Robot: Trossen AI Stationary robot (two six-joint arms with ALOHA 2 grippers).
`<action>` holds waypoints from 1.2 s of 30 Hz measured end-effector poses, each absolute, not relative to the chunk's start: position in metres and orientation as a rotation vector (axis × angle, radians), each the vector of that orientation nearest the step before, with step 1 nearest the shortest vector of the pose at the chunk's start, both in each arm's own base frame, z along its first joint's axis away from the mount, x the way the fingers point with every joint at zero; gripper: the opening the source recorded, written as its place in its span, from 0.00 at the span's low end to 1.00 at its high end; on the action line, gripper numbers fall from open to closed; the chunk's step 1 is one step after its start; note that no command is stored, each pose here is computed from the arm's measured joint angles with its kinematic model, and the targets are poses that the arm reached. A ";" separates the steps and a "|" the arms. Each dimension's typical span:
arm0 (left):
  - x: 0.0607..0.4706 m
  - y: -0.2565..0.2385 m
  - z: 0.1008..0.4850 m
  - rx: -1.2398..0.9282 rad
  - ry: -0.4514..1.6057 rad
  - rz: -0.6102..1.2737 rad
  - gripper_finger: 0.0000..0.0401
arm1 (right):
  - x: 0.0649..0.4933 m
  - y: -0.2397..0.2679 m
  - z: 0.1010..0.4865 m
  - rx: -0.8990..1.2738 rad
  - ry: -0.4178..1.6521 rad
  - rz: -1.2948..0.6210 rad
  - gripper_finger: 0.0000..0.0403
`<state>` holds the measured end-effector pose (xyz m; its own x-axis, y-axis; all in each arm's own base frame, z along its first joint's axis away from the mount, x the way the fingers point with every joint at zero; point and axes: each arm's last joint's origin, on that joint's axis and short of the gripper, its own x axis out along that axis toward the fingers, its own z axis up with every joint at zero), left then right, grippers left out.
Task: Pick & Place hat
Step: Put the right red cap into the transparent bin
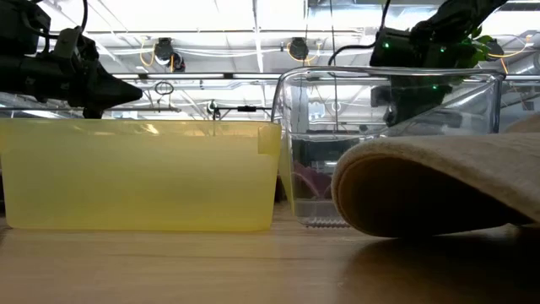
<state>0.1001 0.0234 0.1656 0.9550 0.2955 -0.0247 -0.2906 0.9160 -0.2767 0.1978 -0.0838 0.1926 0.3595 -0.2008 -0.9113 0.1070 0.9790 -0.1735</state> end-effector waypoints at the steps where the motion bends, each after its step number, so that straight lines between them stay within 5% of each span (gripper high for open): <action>1: 0.100 0.023 0.166 -0.282 -0.019 0.302 0.02 | 0.198 -0.084 0.191 -0.090 1.185 -0.200 0.49; 27: 0.100 0.024 0.168 -0.281 -0.043 0.304 0.02 | 0.205 -0.097 0.161 -0.060 1.230 -0.192 0.49; 31: 0.100 0.024 0.168 -0.282 -0.041 0.304 0.02 | 0.204 -0.097 0.161 -0.103 1.245 -0.190 0.39; 36: 0.100 0.024 0.168 -0.282 -0.041 0.304 0.02 | 0.201 -0.097 0.168 -0.153 1.237 -0.229 0.09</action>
<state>0.1001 0.0235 0.1677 0.9537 0.3009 -0.0027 -0.2896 0.9153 -0.2799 0.2012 -0.0971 0.1684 0.3094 -0.2549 -0.9161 0.0894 0.9669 -0.2388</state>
